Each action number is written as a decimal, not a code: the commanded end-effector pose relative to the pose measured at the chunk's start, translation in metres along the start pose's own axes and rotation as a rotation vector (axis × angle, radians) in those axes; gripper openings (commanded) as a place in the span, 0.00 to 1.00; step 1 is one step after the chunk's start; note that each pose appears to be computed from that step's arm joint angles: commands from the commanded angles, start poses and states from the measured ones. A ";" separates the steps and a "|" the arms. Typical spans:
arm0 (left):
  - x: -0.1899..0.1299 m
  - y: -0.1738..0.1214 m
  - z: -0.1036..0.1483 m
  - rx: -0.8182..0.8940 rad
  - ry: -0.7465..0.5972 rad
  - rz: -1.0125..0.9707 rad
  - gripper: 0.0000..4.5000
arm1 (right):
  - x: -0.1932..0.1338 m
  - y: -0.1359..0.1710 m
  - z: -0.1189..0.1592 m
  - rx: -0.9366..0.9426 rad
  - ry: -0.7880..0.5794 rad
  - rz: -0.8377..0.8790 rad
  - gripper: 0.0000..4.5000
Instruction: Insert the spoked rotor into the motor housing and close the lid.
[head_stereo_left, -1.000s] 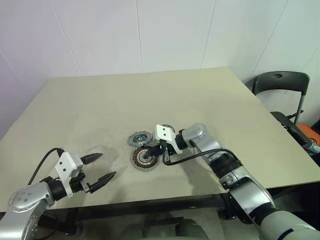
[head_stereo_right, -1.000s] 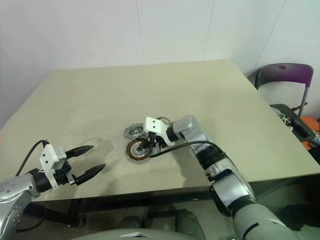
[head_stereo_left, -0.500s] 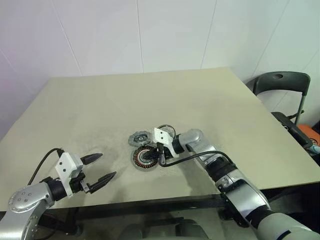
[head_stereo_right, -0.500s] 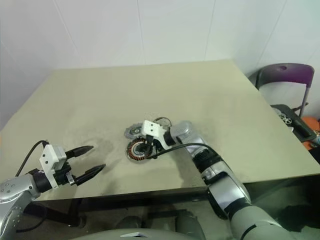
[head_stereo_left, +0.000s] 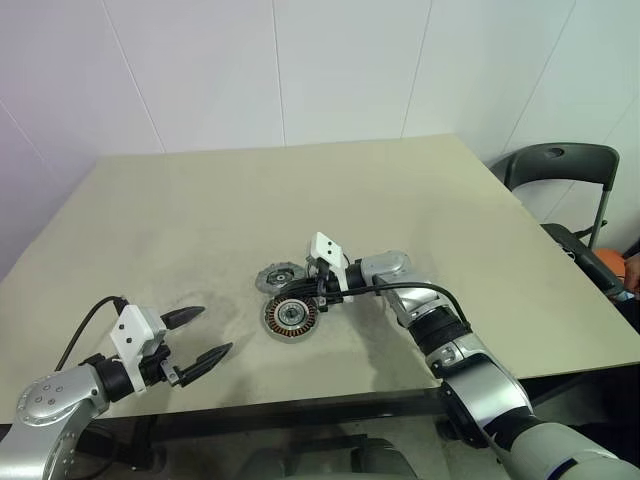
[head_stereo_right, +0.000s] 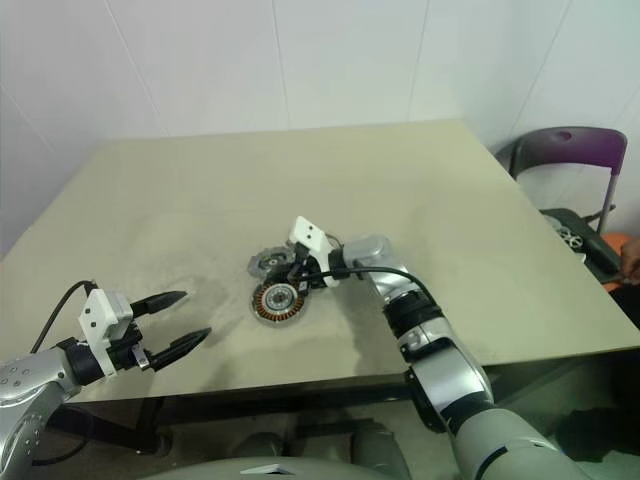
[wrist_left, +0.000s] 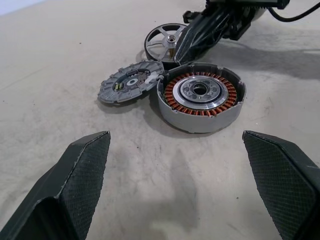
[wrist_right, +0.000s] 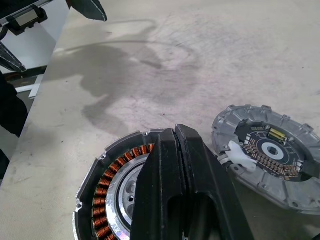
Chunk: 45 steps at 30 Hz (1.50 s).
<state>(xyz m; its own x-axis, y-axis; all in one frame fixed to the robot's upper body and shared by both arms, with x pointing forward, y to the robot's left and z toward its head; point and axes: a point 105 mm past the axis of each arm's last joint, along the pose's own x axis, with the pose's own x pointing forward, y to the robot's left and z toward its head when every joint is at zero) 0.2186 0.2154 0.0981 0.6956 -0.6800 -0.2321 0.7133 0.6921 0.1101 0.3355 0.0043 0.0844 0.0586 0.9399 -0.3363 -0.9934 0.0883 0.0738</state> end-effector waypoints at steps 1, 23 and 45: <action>0.000 0.001 0.013 0.045 -0.033 -0.002 1.00 | 0.002 0.004 0.000 -0.025 0.010 0.017 0.01; -0.001 -0.001 0.009 0.037 -0.036 0.001 1.00 | -0.004 -0.001 -0.009 0.077 -0.031 -0.005 0.01; -0.006 0.003 0.010 0.035 -0.044 0.035 1.00 | -0.042 -0.011 0.021 0.087 -0.131 -0.067 0.01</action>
<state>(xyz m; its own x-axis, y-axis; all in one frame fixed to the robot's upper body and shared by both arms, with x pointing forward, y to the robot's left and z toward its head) 0.2163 0.2171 0.0968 0.7065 -0.6717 -0.2228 0.7030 0.7023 0.1117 0.3441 -0.0243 0.1011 0.1320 0.9570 -0.2583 -0.9718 0.1763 0.1567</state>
